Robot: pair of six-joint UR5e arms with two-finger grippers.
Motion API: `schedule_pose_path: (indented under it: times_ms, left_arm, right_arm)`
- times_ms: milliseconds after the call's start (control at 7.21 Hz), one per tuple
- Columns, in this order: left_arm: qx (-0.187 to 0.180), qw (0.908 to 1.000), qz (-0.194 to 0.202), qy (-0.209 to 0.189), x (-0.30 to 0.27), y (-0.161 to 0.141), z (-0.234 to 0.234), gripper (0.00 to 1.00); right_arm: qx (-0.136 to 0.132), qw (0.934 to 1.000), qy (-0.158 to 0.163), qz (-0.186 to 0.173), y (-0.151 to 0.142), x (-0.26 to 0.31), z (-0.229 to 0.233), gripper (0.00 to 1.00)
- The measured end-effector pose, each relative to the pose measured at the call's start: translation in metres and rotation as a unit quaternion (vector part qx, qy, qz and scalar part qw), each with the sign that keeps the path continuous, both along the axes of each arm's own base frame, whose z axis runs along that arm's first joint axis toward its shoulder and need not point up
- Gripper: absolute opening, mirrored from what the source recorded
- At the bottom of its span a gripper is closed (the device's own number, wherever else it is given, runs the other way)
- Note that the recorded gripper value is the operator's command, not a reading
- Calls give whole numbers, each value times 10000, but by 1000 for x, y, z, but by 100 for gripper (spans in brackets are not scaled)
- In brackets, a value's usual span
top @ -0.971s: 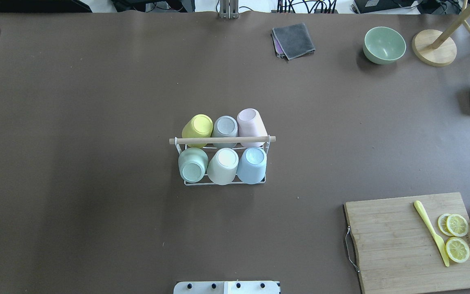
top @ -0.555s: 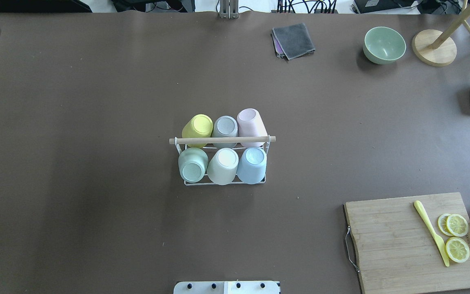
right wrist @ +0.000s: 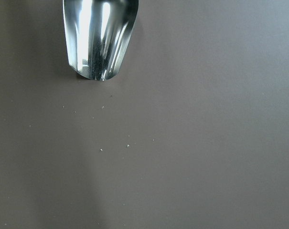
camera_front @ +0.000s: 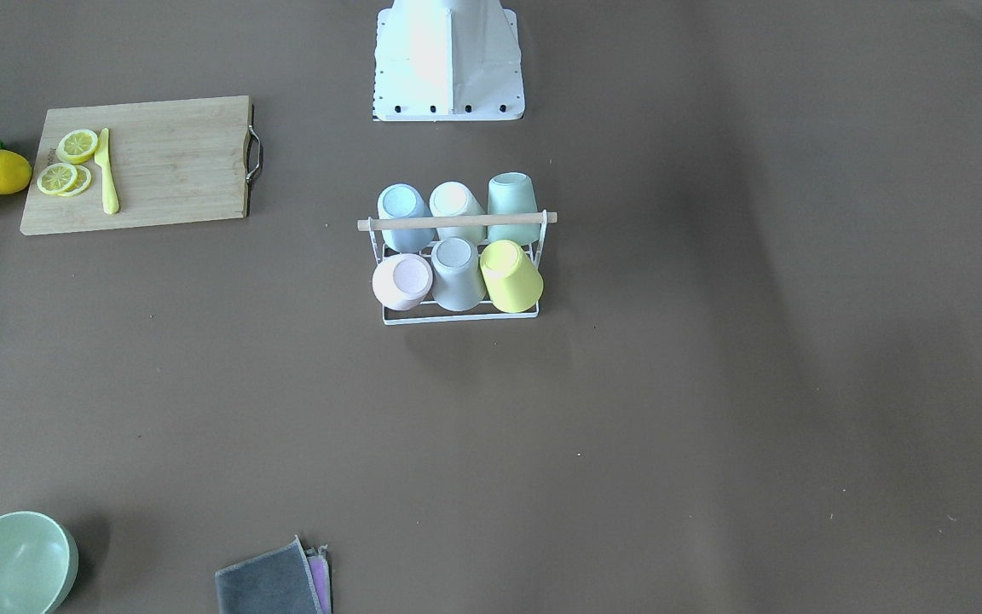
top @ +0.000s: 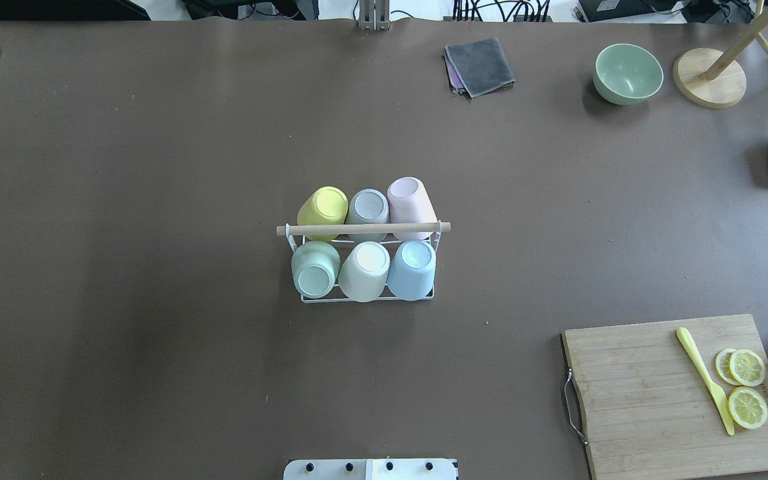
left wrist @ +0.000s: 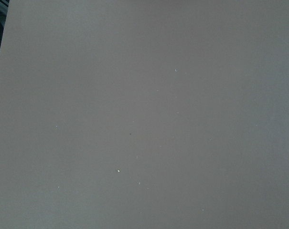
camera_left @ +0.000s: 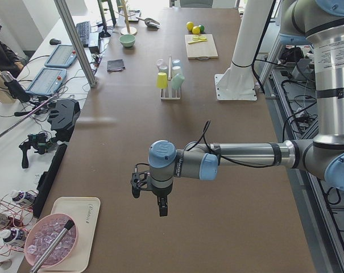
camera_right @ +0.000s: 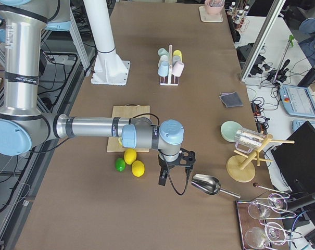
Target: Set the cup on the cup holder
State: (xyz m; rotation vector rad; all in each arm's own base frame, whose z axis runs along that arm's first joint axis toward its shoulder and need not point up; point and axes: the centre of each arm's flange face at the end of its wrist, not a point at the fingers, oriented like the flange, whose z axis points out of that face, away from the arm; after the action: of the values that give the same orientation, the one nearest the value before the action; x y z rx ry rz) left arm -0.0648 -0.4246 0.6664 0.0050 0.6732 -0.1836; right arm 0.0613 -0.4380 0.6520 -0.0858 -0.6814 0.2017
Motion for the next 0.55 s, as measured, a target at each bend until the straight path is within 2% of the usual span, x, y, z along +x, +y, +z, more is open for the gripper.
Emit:
schedule_pose_path:
  times_ms: [555]
  left_arm:
    - [-21, 10000, 5, 11, 0, 1, 2, 98]
  right_arm:
    - [17, 10000, 0, -5, 0, 0, -1, 100]
